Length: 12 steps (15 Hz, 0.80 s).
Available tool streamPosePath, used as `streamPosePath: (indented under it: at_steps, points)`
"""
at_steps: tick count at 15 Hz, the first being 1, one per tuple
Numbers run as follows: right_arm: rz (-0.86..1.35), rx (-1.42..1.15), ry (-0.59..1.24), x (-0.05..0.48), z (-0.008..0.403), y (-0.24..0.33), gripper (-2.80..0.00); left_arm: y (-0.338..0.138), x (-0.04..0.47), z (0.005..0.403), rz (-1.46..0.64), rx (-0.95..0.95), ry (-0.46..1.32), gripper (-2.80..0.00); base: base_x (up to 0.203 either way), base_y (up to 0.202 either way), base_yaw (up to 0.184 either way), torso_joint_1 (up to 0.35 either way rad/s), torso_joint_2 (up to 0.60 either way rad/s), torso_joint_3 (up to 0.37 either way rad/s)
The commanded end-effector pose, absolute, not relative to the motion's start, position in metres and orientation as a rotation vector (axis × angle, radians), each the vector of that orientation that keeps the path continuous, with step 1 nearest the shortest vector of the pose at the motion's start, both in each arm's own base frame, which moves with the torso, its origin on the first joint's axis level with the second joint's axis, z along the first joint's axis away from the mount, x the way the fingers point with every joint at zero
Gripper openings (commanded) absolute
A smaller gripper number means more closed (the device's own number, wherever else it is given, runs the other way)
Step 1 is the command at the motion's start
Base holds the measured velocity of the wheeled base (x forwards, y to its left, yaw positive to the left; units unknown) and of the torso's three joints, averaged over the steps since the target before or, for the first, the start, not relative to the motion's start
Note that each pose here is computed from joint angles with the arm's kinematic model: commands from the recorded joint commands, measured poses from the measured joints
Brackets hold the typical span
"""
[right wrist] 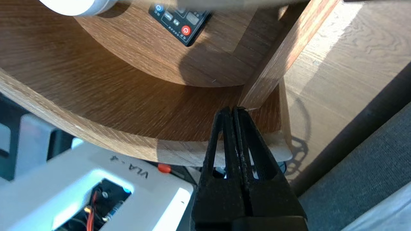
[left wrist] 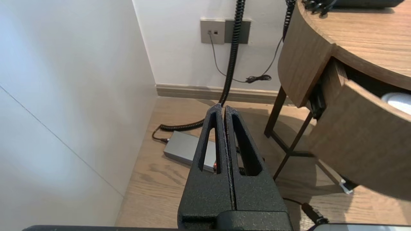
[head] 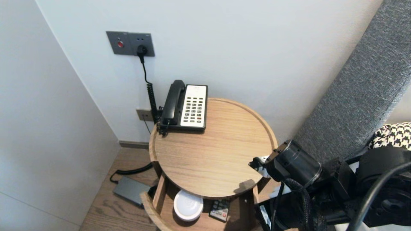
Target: Open the nightstand drawer
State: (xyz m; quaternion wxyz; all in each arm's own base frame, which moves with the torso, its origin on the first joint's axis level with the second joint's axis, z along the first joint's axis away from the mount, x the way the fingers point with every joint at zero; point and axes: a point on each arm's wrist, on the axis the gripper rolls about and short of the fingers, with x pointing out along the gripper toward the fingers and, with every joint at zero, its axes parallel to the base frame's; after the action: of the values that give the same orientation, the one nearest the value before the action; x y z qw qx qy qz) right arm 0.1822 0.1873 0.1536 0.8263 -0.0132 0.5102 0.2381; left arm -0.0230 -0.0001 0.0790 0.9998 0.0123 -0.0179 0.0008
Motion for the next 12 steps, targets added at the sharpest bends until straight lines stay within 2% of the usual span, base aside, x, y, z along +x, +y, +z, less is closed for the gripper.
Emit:
streamPosePath:
  at_steps: [1,12]
  points:
    - [0.528,-0.045,1.091,0.171,0.148,0.187,-2.80,0.000,-0.022,0.077,0.002,0.025,-0.028,-2.80,0.000,0.000,0.000,0.000,0.00,0.000]
    - [0.595,-0.138,1.150,0.131,0.131,0.178,-2.80,0.000,-0.022,0.077,0.002,0.025,-0.028,-2.80,0.000,0.000,0.000,0.000,0.00,0.000]
